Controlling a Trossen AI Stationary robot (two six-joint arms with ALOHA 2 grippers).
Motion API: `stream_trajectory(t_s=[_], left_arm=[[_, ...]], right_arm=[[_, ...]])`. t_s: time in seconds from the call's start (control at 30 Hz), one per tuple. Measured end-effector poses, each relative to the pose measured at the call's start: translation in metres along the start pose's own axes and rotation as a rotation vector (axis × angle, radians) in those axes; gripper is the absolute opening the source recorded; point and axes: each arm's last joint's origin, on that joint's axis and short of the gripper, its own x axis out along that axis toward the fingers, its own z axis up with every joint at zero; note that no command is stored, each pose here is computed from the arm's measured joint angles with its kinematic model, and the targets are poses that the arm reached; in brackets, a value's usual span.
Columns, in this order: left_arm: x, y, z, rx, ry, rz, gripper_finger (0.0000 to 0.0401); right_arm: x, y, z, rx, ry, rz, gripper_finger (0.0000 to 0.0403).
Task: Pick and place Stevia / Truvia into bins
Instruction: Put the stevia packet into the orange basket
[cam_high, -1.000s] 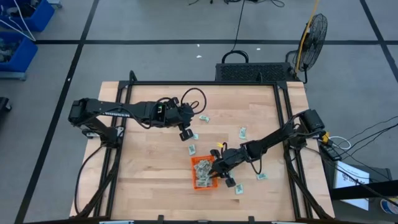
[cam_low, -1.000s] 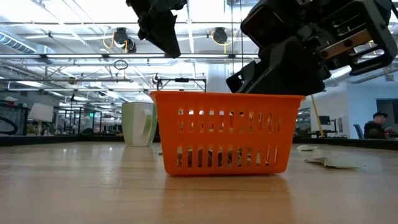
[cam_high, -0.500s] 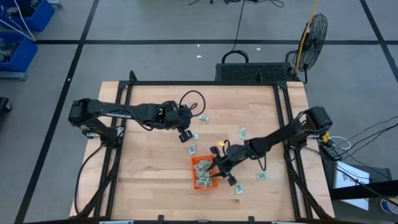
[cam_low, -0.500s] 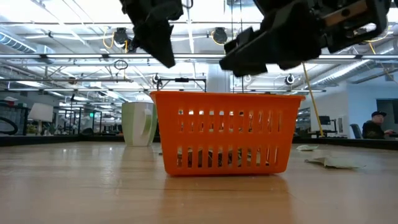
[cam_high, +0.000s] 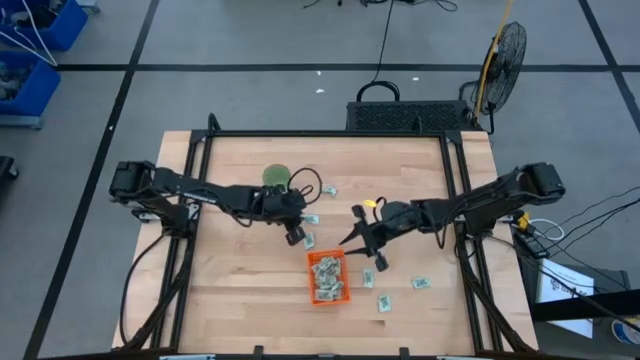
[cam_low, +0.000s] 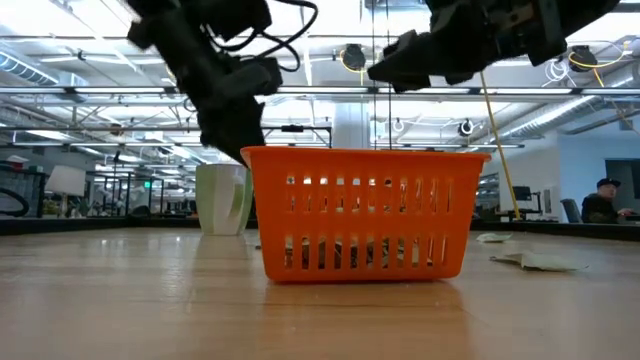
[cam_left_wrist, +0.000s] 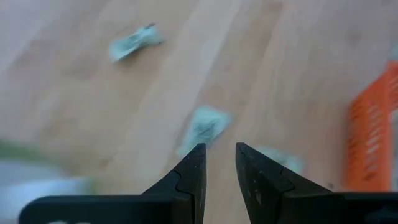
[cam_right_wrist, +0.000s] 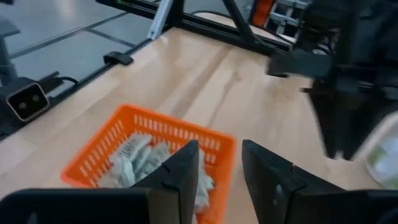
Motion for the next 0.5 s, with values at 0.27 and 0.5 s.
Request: stream_trajectory(t_s=[0.27,0.5], left_arm=[[0.017,0.007,-0.026,-0.143,-0.086,-0.033,0.009],[0.034,0.003,-0.036,-0.272,-0.057,0.021,0.009]], right_arm=[[-0.009,-0.013,-0.015,-0.055,0.004,-0.059,0.0114],[-0.011,-0.022,-0.013,-0.081,-0.032,-0.097,0.0114]])
